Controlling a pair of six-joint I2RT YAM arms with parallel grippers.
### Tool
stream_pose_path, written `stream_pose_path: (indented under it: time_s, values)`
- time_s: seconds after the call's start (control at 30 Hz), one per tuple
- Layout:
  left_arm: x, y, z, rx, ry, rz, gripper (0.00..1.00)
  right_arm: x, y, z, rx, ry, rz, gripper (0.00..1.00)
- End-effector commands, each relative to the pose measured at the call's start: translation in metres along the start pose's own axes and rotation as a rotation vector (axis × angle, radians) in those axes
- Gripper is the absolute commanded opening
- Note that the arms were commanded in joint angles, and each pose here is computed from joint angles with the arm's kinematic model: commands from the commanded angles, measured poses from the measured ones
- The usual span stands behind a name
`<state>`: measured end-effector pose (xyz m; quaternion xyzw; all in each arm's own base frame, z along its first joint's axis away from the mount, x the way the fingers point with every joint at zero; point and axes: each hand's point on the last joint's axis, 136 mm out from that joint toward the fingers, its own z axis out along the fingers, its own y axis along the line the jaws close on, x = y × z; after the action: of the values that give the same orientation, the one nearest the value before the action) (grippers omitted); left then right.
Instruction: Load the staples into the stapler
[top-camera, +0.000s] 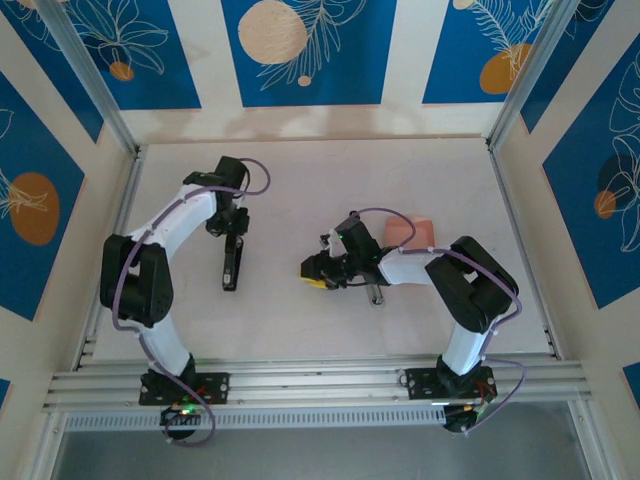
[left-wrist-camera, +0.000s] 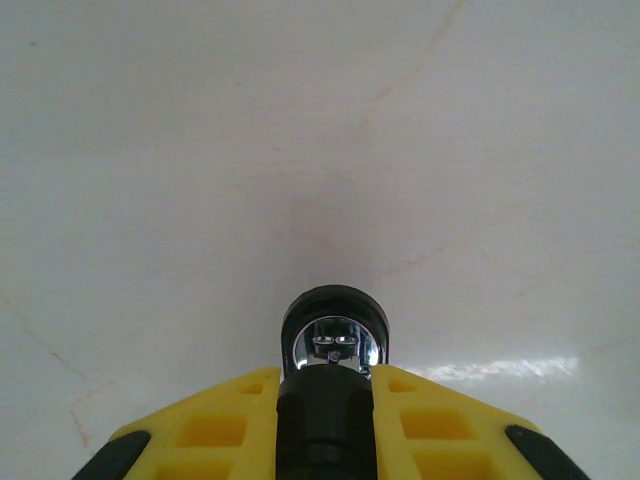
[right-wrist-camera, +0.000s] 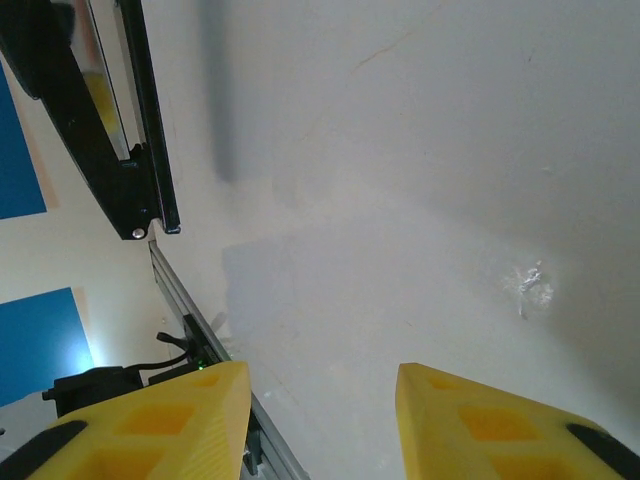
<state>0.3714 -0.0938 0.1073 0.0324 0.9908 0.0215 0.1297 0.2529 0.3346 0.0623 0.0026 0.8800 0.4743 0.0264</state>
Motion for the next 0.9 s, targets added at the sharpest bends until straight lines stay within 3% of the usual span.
stream_pose_path:
  time_s: [0.0,0.33,0.43,0.53,0.67,0.87]
  values:
    - [-0.007,0.013,0.004,-0.023,0.001,-0.059,0.00,-0.001,0.007,-0.002,-0.011,-0.008,-0.012,0.43]
    - [-0.015,0.028,0.028,-0.053,0.036,-0.058,0.00,0.000,0.004,-0.001,-0.001,-0.004,-0.009,0.44]
    - [-0.014,0.028,0.034,-0.049,0.051,-0.061,0.05,0.000,0.003,-0.001,0.002,-0.004,-0.008,0.44]
    - [-0.013,0.028,0.036,-0.054,0.056,-0.063,0.20,0.000,0.003,-0.002,0.006,-0.004,-0.007,0.43]
    - [-0.016,0.031,0.031,-0.067,0.043,-0.075,0.52,0.000,0.004,-0.003,0.014,-0.004,-0.012,0.44]
    - [-0.030,0.028,-0.009,-0.021,-0.027,-0.084,0.67,-0.002,0.011,-0.014,0.059,-0.008,-0.052,0.46]
